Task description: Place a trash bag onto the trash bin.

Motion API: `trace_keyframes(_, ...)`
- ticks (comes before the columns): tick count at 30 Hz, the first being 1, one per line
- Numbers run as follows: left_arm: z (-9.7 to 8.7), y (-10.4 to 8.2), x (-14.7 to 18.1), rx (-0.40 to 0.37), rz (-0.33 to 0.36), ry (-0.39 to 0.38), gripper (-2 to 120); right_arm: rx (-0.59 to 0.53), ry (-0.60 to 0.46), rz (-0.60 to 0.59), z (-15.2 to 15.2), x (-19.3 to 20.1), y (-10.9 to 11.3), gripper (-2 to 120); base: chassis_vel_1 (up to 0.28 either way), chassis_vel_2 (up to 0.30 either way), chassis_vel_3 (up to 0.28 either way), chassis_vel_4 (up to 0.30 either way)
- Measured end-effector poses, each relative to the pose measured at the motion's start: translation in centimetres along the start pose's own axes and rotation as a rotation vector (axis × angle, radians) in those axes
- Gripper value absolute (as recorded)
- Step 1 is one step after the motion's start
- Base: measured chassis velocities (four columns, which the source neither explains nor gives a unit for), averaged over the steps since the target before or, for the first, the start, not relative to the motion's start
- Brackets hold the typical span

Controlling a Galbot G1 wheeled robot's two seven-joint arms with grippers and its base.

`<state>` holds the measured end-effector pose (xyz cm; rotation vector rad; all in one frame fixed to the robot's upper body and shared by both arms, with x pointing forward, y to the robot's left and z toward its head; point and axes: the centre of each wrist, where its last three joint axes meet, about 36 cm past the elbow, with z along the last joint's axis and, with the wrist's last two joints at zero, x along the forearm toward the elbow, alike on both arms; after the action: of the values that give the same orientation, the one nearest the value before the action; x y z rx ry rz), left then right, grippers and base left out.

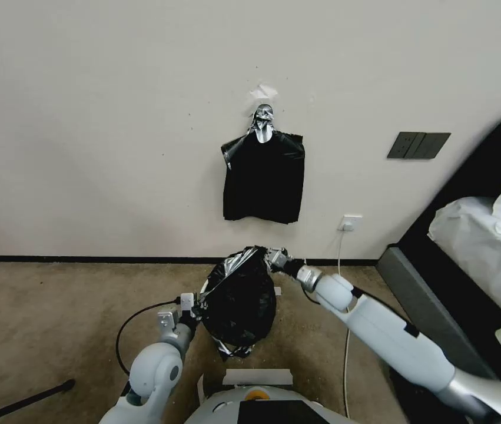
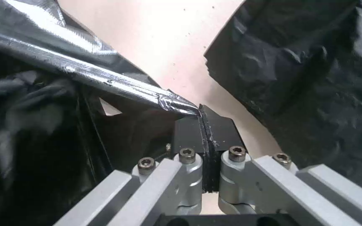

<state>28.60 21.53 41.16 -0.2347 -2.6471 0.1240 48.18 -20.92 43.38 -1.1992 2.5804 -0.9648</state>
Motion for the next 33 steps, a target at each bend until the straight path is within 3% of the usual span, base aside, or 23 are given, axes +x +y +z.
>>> trace_keyframes(8, 0.6, -1.0, -0.3, -0.094, 0.011, -0.018, 0, 0.049, -0.013, -0.081, -1.4, -2.8, 0.6, 0, 0.0, 0.0, 0.0, 0.0)
trace_keyframes(16, 0.6, -1.8, -0.7, -0.127, 0.02, -0.031, 0, 0.09, -0.016, -0.14, -2.5, -5.4, 0.8, 0, 0.0, 0.0, 0.0, 0.0)
trace_keyframes(25, 1.2, -2.1, -0.9, -0.244, 0.007, -0.102, 0, 0.203, 0.021, -0.251, -3.7, -10.0, -1.6, 0, 0.0, 0.0, 0.0, 0.0)
trace_keyframes(33, 1.8, -3.0, -1.0, -0.307, 0.013, -0.197, 0, 0.298, 0.113, -0.338, -2.1, -14.5, -2.4, 0, 0.0, 0.0, 0.0, 0.0)
